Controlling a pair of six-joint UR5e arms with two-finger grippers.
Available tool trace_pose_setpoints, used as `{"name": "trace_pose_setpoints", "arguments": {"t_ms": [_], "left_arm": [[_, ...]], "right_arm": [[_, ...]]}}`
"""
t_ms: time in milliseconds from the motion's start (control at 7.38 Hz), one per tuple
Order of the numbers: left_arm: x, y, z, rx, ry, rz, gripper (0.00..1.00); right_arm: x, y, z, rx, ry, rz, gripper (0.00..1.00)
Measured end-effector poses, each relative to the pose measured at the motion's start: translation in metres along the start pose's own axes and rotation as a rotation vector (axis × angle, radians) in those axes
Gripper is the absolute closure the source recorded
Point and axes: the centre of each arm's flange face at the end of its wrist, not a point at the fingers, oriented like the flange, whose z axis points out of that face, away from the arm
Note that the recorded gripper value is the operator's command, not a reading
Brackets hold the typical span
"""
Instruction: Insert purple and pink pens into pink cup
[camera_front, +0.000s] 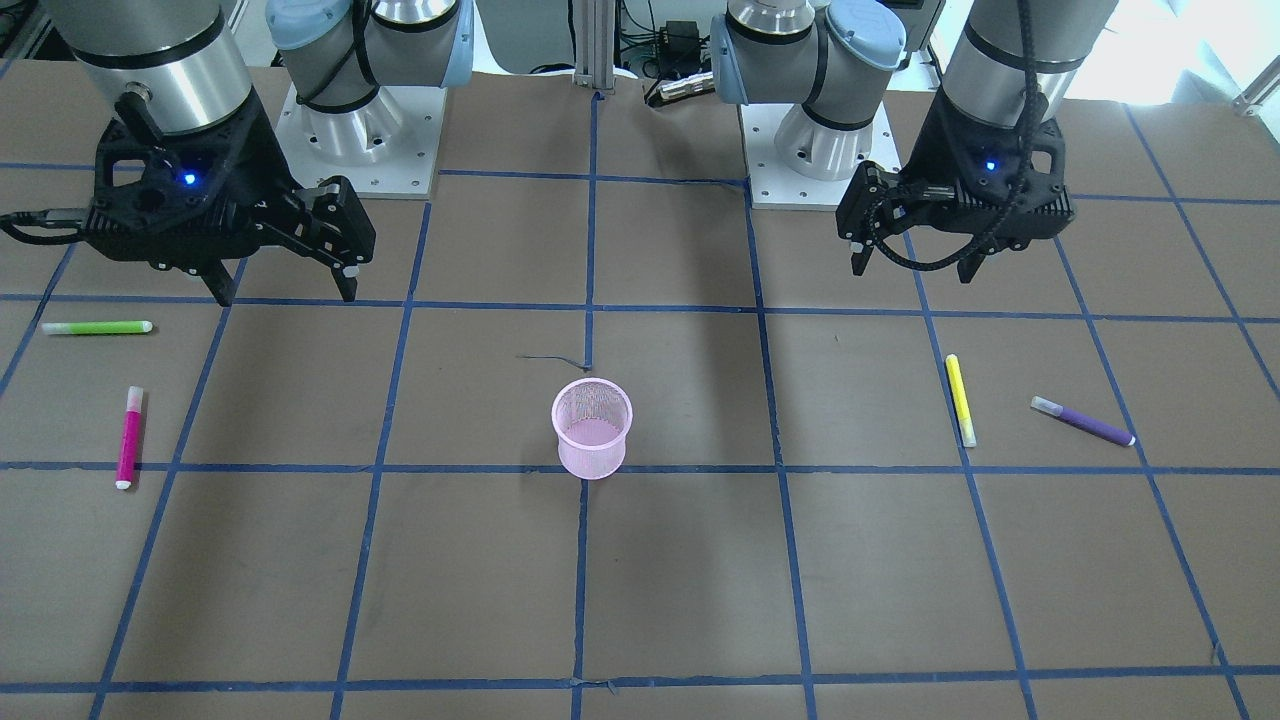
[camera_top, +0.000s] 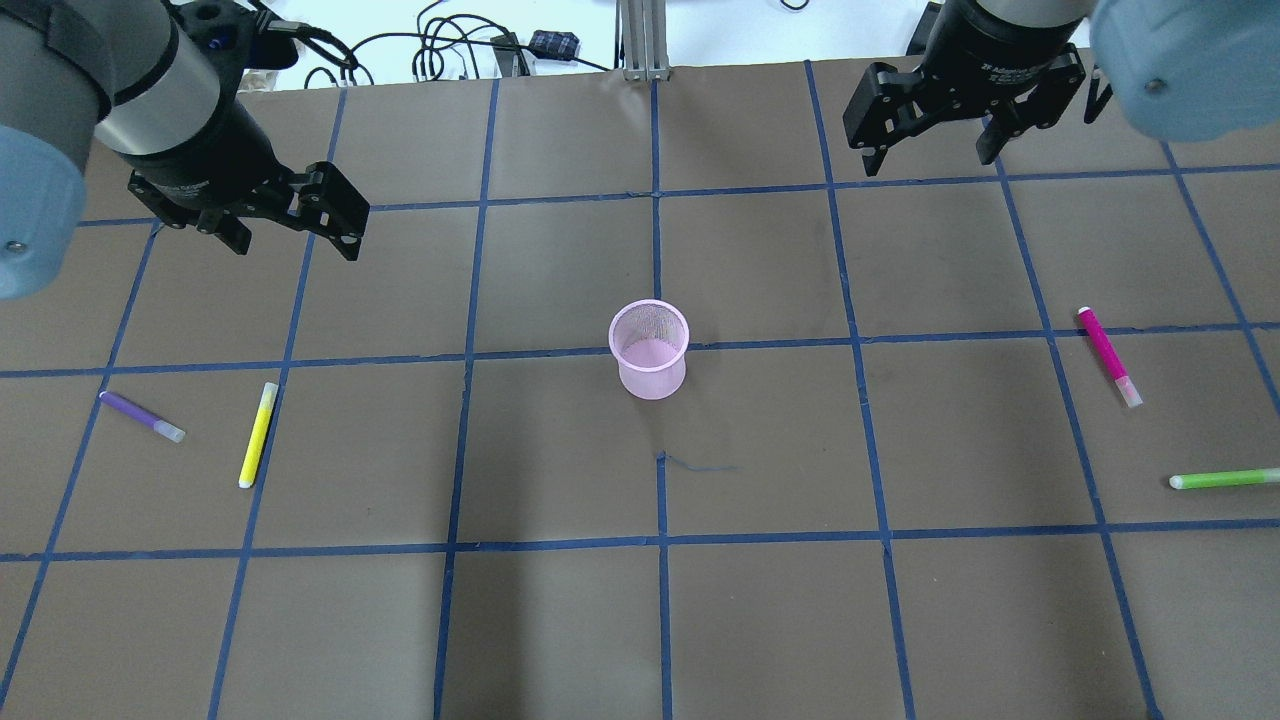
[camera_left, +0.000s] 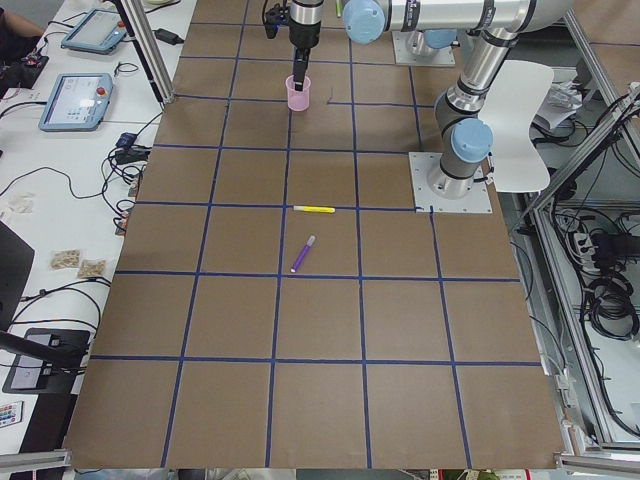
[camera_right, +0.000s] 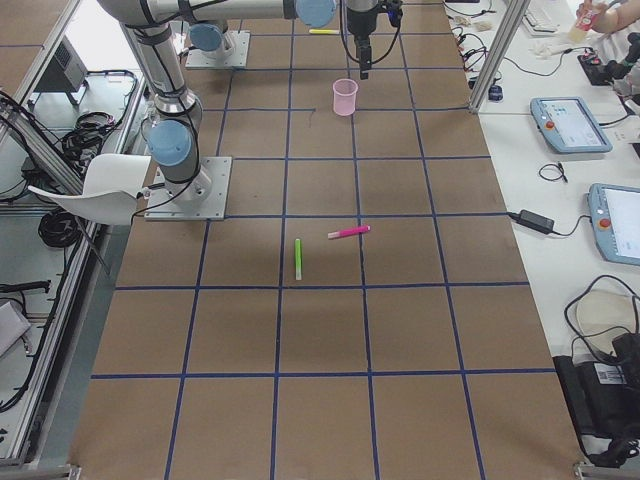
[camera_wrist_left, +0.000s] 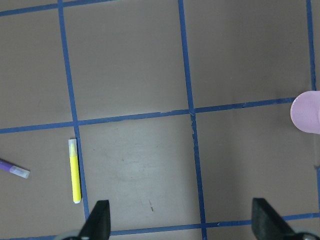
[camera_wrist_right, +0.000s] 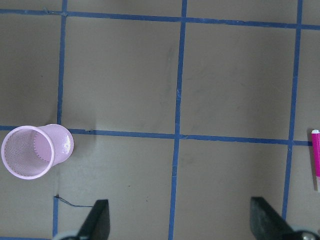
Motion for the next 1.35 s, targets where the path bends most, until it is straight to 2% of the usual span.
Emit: {"name": "trace_pose_setpoints", "arguments": {"t_ms": [542,812,1083,1354], "left_arm": [[0.0,0.0,-0.001,0.001,0.0,0.0,0.0],[0.0,0.0,-0.001,0.001,-0.002,0.0,0.0],[-0.001,0.0,-0.001,0.001,-0.002,-0.001,0.0],[-0.003,0.0,0.0,-0.002,-0.004,0.001,0.0]], "right_arm": [[0.005,0.0,0.003,-0.006,0.007,-0.002,0.0],[0.019,-0.002,0.019,-0.034,0.002,-0.007,0.0],[0.065,-0.007,0.076,-0.071,0.005,0.01,0.0],[0.155,0.007,0.155,-0.072,0.013,-0.046,0.0]]}}
